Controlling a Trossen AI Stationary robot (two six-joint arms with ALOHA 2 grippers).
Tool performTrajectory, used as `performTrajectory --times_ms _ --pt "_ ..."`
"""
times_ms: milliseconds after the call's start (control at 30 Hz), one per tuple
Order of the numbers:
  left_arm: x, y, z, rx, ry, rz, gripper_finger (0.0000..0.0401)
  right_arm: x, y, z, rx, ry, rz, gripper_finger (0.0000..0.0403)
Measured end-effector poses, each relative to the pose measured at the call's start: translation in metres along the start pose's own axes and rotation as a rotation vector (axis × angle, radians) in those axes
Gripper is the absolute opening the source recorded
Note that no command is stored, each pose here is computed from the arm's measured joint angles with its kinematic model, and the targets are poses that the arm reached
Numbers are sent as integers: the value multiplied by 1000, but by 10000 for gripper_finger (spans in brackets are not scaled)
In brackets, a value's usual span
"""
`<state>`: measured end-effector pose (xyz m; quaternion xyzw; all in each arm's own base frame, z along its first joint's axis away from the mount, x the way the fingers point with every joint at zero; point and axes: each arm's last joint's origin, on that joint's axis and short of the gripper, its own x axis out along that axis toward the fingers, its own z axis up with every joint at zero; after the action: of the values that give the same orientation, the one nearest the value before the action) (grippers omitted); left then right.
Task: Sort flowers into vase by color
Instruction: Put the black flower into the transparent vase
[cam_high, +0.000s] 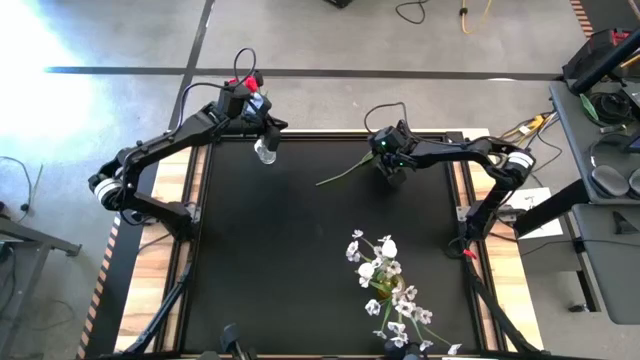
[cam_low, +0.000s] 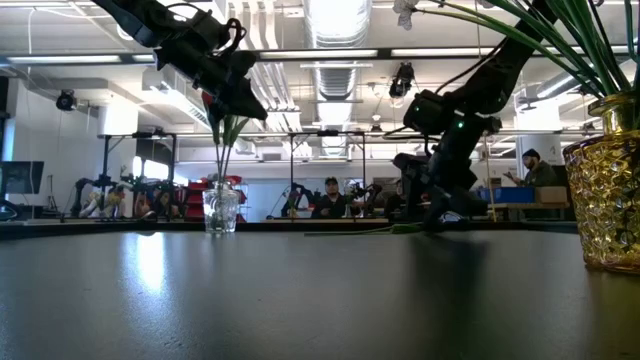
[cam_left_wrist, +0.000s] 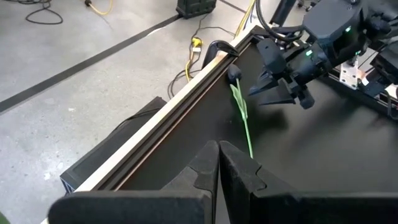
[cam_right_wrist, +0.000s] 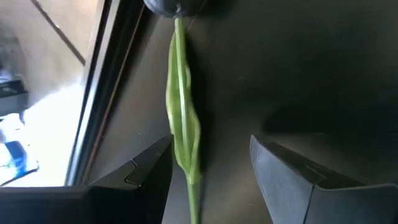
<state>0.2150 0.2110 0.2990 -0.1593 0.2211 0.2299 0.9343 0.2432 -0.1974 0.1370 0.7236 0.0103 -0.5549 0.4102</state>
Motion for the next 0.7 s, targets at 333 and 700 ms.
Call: performTrajectory --times_ms 333,700 --pt "0 1 -3 -13 22 -9 0 20 -2 0 76 -14 25 203" --pt "0 1 -5 -28 48 -29 0 9 6 4 94 -127 113 203"
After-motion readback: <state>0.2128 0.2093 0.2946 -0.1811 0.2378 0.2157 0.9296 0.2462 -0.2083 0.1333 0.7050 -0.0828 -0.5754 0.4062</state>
